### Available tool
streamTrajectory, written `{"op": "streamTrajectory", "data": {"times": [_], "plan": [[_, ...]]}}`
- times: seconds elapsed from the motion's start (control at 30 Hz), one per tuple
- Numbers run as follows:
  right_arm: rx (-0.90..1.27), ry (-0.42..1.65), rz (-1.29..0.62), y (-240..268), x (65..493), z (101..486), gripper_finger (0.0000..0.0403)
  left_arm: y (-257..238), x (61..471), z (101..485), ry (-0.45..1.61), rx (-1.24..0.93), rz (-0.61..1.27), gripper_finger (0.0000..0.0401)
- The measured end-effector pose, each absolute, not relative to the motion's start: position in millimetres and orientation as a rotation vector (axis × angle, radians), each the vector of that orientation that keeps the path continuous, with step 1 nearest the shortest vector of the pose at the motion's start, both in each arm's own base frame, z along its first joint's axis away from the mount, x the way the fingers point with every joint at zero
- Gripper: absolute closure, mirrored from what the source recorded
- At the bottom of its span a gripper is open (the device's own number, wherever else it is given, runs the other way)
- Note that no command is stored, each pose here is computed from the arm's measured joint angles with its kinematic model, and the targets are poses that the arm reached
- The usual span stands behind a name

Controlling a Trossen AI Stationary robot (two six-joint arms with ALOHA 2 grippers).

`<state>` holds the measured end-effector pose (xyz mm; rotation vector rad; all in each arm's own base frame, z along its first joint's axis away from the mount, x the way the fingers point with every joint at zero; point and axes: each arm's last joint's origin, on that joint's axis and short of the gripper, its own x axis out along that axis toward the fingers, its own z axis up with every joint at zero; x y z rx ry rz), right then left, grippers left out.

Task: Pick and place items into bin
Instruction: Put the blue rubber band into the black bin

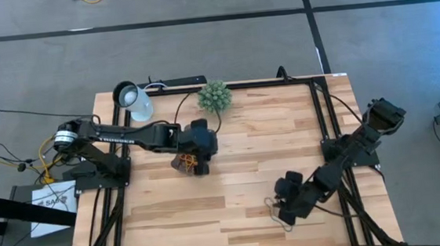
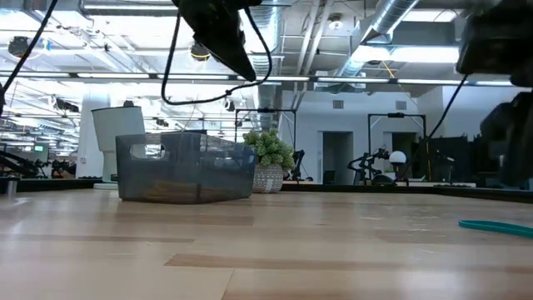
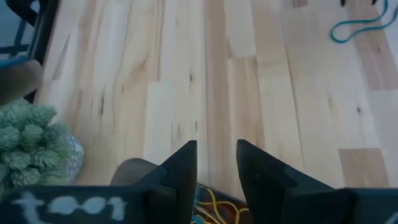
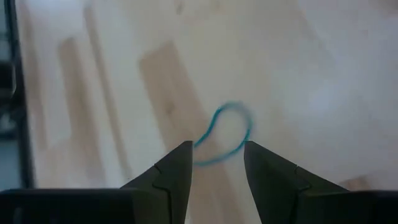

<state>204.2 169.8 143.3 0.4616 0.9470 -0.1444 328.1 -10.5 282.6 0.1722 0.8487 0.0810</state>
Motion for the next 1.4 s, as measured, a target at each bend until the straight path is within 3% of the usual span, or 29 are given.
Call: {"op": "streamTrajectory", "data": {"times": [0.17,0.4,0.73,1.27,1.4], "plan": [[0.369,0.802,-0.281,168.3,205.6,138.5,0.0262,-14.1,327.6,282.2,0.853,0.17,0.074,0.0297],[0.363,0.932,-0.331,169.5,221.2,102.3,0.0262,-14.7,326.8,281.5,0.863,0.167,0.074,0.0297],[0.251,1.023,-0.328,188.3,224.5,105.0,0.0265,-14.6,325.5,280.2,0.882,0.162,0.077,0.0297],[0.239,1.066,-0.325,188.1,220.3,103.8,0.0304,-16.3,323.4,278.4,0.909,0.149,0.079,0.0297],[0.219,1.068,-0.313,180.9,227.9,104.3,0.0341,-16.6,323.3,278.4,0.909,0.149,0.078,0.0297]]}}
